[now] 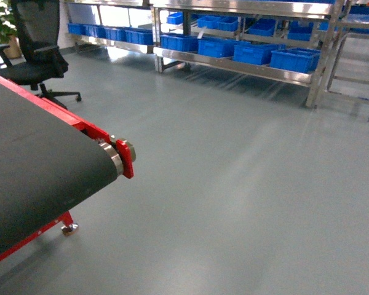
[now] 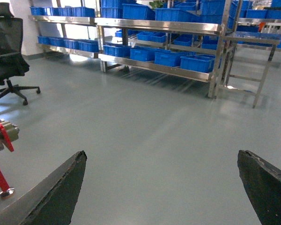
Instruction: Pick blue part to blue bin on bottom shelf
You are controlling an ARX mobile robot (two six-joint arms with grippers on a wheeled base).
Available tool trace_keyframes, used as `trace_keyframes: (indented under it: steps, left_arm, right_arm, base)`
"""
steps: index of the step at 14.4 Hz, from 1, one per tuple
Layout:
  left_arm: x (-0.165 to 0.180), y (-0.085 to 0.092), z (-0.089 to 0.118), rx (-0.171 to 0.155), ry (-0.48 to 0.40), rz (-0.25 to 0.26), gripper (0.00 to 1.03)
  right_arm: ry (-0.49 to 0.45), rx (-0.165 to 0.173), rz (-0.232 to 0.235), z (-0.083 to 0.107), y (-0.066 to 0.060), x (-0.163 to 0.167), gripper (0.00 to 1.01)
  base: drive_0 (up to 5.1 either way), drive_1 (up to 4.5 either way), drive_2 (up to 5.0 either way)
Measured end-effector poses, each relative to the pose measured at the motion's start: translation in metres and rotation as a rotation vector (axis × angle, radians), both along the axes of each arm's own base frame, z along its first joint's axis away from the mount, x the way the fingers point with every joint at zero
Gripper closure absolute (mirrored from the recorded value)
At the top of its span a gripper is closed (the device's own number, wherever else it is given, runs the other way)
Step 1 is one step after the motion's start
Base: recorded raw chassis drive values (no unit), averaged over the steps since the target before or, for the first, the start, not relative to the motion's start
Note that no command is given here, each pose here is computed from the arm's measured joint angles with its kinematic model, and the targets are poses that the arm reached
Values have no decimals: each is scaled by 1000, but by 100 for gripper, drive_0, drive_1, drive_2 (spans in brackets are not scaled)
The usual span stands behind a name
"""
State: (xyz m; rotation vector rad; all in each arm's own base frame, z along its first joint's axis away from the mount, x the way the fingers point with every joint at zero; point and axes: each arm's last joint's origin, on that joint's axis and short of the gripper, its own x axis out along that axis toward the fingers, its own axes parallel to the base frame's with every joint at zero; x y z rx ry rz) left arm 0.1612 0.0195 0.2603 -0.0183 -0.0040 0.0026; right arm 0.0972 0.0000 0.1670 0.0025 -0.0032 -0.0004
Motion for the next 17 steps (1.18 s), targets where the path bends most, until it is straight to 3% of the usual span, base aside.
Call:
trace_keyframes:
  steps: [17]
  left_arm:
    - [0, 0, 0, 0, 0, 1, 59]
  right_arm:
    - [0, 0, 0, 0, 0, 0, 3]
  base:
    - [-156, -156, -156]
